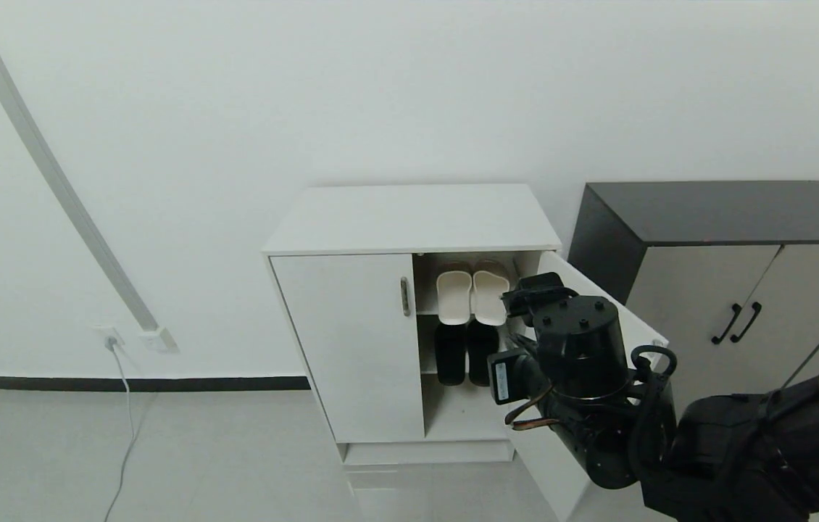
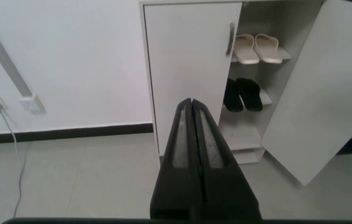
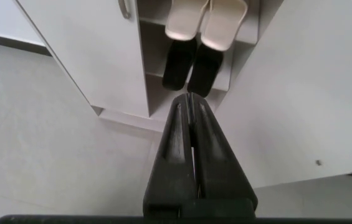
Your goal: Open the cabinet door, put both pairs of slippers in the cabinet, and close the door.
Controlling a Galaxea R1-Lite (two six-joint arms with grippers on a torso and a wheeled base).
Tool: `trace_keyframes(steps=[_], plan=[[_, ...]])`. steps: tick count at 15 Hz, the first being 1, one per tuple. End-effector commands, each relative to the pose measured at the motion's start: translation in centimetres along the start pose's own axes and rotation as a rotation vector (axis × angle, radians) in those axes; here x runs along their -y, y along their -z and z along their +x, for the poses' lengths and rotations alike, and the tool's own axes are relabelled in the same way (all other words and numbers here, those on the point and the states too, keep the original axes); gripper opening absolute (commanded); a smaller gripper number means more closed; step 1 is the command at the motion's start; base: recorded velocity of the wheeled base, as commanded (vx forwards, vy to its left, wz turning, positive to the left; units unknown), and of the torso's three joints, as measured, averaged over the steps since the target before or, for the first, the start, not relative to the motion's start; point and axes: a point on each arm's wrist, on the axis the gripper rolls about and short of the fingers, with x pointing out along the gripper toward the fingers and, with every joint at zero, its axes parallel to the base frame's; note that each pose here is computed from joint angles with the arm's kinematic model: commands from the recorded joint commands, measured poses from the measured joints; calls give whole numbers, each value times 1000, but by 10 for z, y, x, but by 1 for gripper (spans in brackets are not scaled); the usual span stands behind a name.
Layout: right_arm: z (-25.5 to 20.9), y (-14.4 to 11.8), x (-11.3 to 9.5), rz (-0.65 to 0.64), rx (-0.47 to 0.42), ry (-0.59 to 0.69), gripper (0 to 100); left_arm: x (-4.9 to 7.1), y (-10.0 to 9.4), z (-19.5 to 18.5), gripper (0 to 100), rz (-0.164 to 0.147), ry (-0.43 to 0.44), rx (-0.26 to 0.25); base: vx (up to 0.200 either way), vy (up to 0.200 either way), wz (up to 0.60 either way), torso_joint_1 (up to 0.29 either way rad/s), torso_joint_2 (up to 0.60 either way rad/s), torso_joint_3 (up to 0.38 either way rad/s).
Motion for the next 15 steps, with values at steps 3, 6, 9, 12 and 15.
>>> trace_keyframes(steps=[3,6,9,12,15], plan=[[3,0,4,-3,1,13,0,0,0,0,0,0,0,0,0,0,0,227,-497,-276],[4,0,5,-4,2,16,0,0,0,0,0,0,0,0,0,0,0,108,-219,-119],[4,0,6,-6,-1,16,0,0,0,0,0,0,0,0,0,0,0,0,0,0],[4,0,6,-4,0,17,0,0,0,0,0,0,0,0,0,0,0,0,0,0],[6,-1,8,-1,2,25,0,0,0,0,0,0,0,0,0,0,-400,2,3,-2]])
